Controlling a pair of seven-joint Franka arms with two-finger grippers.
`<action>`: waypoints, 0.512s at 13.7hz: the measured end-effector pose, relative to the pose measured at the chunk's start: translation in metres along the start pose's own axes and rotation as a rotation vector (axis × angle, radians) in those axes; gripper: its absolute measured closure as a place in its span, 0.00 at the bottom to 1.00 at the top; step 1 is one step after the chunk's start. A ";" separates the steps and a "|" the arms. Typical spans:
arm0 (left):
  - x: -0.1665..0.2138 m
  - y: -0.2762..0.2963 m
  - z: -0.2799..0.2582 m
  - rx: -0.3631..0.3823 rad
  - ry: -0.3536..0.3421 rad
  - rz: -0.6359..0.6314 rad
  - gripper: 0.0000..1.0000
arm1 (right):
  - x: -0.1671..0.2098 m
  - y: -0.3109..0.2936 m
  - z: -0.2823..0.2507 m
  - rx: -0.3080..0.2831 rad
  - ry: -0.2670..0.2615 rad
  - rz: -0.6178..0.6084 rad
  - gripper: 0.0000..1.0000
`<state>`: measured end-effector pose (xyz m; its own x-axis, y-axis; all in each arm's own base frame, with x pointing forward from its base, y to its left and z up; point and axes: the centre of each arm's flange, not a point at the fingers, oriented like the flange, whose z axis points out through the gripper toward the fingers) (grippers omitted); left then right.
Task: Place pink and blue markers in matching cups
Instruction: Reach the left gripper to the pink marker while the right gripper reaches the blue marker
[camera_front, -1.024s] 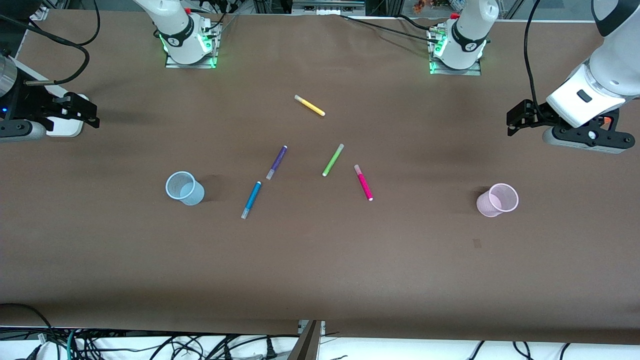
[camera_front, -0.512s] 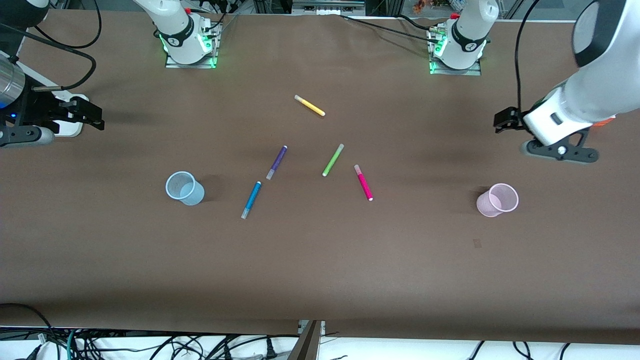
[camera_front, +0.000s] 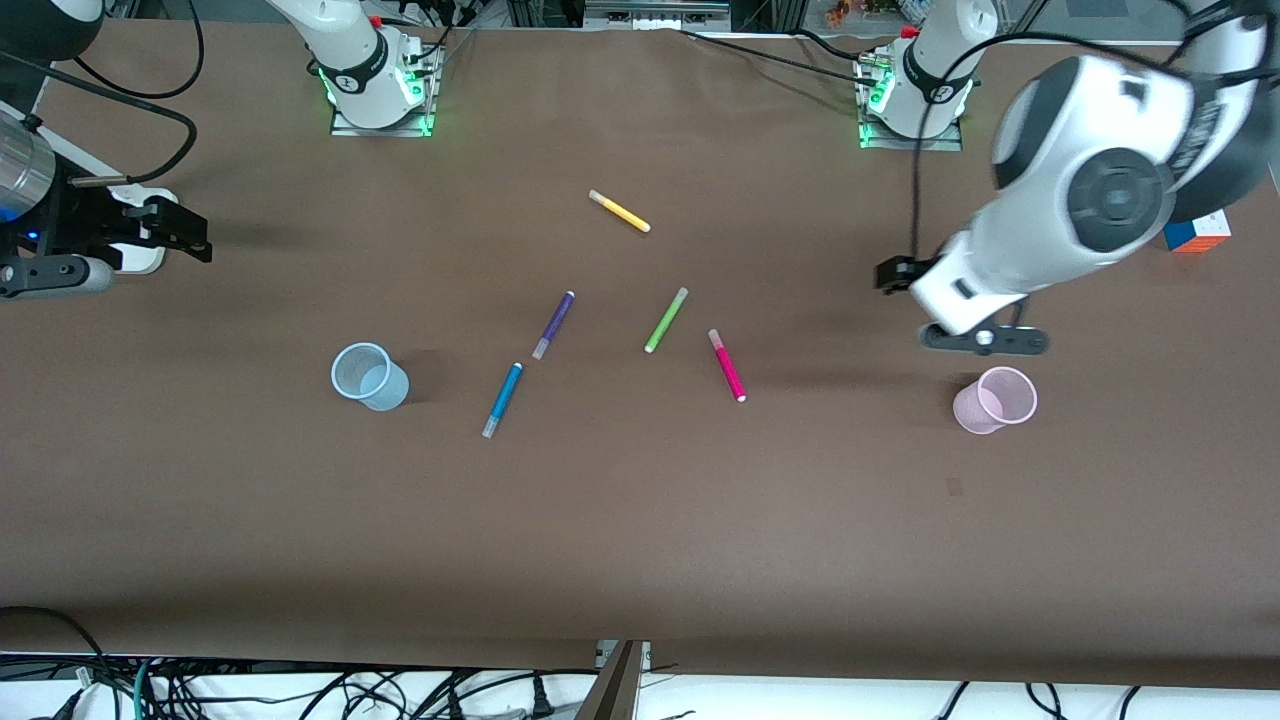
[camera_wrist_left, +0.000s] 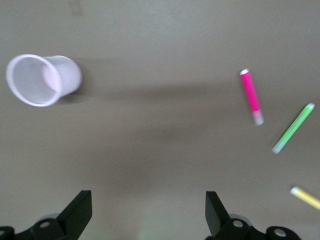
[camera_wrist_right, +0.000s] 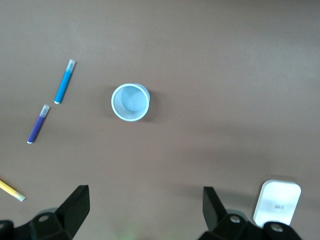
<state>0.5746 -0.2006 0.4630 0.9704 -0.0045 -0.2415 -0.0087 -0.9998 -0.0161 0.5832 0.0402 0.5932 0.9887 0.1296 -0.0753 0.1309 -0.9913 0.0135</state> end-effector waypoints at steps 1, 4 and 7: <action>0.001 0.023 0.009 -0.009 0.009 -0.030 0.00 | 0.007 -0.012 0.005 -0.001 0.013 -0.021 0.00; 0.011 0.075 0.048 -0.040 0.028 -0.116 0.00 | 0.035 -0.051 0.033 -0.003 0.044 -0.080 0.00; 0.012 0.135 0.104 -0.040 0.067 -0.180 0.00 | 0.064 -0.073 0.075 0.000 0.057 -0.109 0.01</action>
<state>0.5603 -0.3340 0.3573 0.9693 0.1747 -0.1728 0.1749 -0.9845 -0.0143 0.6318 0.1189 0.5130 0.9713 0.2372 -0.0192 0.2374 -0.9714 0.0085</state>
